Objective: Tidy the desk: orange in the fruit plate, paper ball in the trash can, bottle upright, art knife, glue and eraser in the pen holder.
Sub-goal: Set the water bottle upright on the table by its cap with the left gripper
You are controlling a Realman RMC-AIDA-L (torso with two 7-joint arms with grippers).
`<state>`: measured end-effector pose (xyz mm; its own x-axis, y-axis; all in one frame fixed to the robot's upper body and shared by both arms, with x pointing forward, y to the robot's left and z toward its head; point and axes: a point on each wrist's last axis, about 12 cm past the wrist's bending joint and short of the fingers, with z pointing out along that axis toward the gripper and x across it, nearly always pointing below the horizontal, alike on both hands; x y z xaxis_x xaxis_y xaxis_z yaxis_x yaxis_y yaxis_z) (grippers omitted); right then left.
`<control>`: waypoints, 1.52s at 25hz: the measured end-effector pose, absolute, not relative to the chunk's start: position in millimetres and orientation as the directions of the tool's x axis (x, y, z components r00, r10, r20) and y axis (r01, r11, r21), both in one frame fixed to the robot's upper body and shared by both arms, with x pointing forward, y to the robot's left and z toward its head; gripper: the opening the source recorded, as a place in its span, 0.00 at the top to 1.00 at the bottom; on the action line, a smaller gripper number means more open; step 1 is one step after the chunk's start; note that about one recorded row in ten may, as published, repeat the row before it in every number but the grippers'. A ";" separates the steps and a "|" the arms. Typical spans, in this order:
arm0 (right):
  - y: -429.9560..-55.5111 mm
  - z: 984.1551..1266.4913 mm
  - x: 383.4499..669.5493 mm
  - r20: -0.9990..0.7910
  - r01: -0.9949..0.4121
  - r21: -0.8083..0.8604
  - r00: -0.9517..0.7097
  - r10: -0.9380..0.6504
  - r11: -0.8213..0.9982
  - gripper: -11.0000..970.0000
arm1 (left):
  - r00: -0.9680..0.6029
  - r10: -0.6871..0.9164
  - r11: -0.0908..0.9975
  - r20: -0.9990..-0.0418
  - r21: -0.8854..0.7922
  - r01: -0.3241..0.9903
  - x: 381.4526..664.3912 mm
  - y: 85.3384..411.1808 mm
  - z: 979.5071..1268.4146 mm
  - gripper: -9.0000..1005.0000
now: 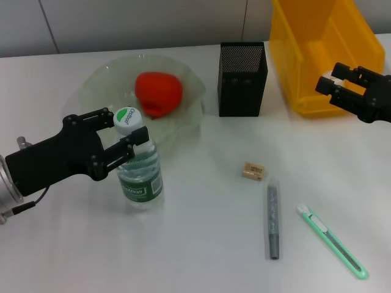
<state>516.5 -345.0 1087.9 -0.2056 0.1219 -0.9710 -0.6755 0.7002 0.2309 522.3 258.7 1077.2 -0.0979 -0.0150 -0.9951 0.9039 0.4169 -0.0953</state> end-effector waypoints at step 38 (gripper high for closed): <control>-340.7 1080.4 511.8 -0.964 -0.677 0.257 -0.226 0.138 0.690 0.36 | -0.117 -0.008 0.408 -0.993 -0.110 0.907 524.4 250.9 1071.5 0.55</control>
